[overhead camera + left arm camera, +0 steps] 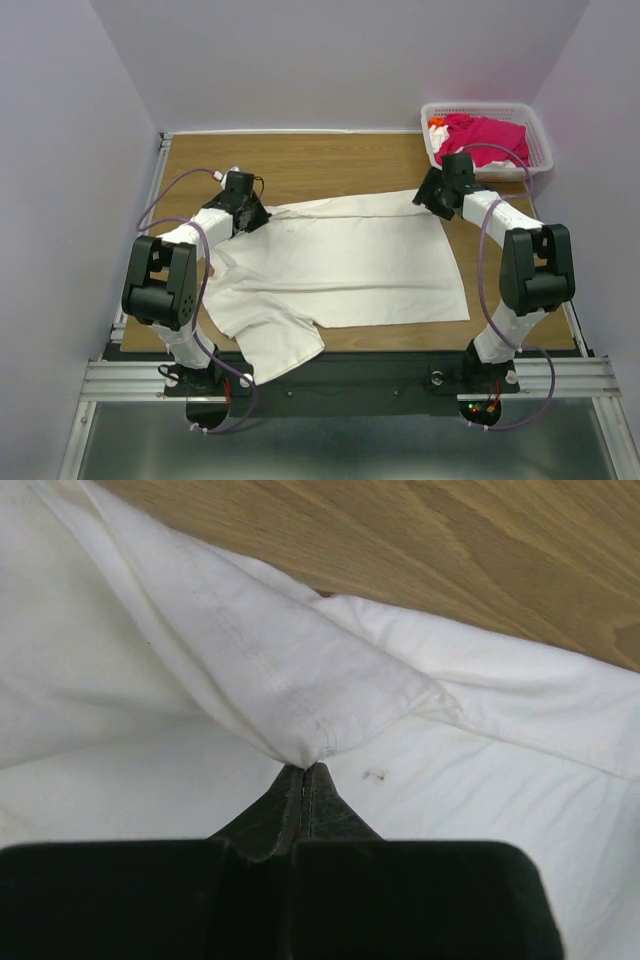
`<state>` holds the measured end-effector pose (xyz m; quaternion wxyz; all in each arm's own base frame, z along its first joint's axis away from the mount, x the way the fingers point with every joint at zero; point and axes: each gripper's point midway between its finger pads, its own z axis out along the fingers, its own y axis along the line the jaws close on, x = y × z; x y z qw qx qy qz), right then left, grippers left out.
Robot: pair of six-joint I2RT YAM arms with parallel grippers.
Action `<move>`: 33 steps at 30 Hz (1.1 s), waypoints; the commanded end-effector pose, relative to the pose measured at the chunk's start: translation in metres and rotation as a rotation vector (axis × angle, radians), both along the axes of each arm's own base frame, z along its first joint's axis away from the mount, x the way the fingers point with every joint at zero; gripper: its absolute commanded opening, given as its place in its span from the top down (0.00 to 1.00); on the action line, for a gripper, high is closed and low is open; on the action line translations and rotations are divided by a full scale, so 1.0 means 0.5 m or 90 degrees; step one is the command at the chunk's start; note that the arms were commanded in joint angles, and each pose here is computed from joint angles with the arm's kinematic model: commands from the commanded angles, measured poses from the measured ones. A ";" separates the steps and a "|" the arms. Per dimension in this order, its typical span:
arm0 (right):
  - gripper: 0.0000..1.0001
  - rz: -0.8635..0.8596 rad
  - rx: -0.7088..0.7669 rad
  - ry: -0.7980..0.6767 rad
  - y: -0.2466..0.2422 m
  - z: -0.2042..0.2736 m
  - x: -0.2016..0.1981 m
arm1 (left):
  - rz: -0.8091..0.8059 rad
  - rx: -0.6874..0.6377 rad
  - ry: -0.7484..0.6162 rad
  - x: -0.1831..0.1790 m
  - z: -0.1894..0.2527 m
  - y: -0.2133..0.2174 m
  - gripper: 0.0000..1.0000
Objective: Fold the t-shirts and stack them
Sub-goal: Fold the tshirt
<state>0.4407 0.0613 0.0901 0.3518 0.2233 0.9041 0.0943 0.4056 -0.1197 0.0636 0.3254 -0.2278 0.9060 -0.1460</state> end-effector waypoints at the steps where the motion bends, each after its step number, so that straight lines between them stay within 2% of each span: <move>1: 0.34 -0.045 -0.016 -0.026 -0.017 0.016 0.046 | -0.034 -0.023 -0.016 -0.022 0.051 -0.015 1.00; 6: 0.34 -0.047 -0.014 -0.025 -0.015 0.010 0.061 | -0.059 -0.046 0.019 -0.075 0.051 -0.034 1.00; 18: 0.34 -0.022 -0.013 -0.015 -0.005 0.000 0.054 | -0.147 -0.113 0.078 -0.199 0.031 -0.160 1.00; 20: 0.34 -0.014 -0.015 -0.016 -0.005 0.001 0.054 | -0.149 -0.111 0.091 -0.207 0.017 -0.163 0.97; 21: 0.34 -0.011 -0.015 -0.014 -0.004 -0.001 0.054 | -0.147 -0.111 0.098 -0.213 0.009 -0.162 0.94; 22: 0.34 -0.003 -0.012 -0.014 0.001 -0.001 0.053 | -0.145 -0.110 0.099 -0.214 0.007 -0.160 0.86; 24: 0.34 0.006 -0.013 -0.014 0.002 -0.001 0.052 | -0.140 -0.110 0.092 -0.216 0.011 -0.156 0.76; 25: 0.34 0.008 -0.012 -0.014 0.003 0.000 0.052 | -0.133 -0.111 0.086 -0.214 0.016 -0.154 0.52; 27: 0.34 0.014 -0.017 -0.015 0.003 0.002 0.051 | -0.122 -0.106 0.067 -0.212 0.033 -0.144 0.31; 28: 0.34 0.015 -0.018 -0.016 0.003 0.004 0.051 | -0.116 -0.100 0.062 -0.212 0.037 -0.139 0.31; 29: 0.33 0.015 -0.020 -0.019 0.002 0.006 0.052 | -0.106 -0.094 0.051 -0.208 0.047 -0.124 0.26; 33: 0.34 0.017 -0.023 -0.020 0.001 0.008 0.055 | -0.033 -0.040 0.046 -0.193 0.044 -0.023 0.27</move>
